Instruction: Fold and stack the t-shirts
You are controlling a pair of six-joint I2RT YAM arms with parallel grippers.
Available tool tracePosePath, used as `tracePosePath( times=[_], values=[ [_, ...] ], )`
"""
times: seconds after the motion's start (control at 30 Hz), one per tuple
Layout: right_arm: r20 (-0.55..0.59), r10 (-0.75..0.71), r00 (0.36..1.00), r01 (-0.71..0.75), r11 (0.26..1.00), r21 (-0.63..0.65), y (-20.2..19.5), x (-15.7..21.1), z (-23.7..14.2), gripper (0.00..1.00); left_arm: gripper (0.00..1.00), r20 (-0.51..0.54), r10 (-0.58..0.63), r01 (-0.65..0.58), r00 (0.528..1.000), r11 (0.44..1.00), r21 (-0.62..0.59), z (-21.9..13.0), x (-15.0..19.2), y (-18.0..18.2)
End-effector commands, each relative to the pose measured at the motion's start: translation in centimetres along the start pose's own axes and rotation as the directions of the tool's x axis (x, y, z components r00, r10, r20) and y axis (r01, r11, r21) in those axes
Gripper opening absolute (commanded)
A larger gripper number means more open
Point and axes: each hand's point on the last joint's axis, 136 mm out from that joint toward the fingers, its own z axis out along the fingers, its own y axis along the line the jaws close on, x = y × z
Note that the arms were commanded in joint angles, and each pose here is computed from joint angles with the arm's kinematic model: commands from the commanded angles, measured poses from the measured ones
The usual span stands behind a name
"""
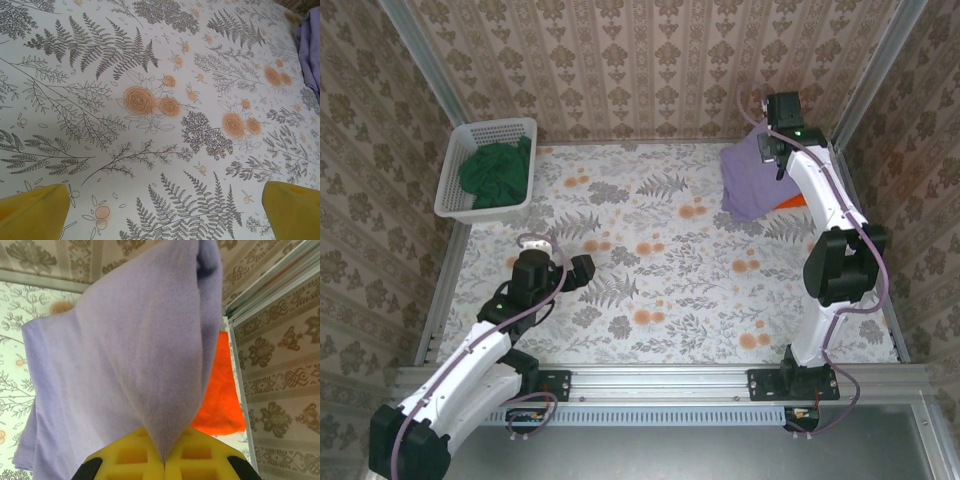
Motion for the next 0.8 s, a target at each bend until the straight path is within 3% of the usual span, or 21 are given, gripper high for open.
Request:
tracePosePath(
  times=[0.0, 0.3, 0.77],
  values=[
    [0.066, 0.013, 0.998, -0.016, 0.999, 0.049, -2.6, -2.3, -2.0, 0.00, 1.00, 0.011, -0.022, 0.023, 1.000, 1.000, -0.007, 0.3, 0.0, 0.3],
    [0.052, 0.038, 0.998, -0.041, 0.997, 0.058, -4.3, -2.8, -0.4, 0.00, 1.00, 0.003, -0.024, 0.024, 1.000, 0.999, -0.021, 0.7, 0.2, 0.6],
    [-0.109, 0.110, 0.988, -0.095, 0.987, 0.127, -7.9, 1.4, 12.0, 0.00, 1.00, -0.029, -0.014, 0.013, 0.999, 0.998, -0.058, 2.0, 0.9, 1.3]
  ],
)
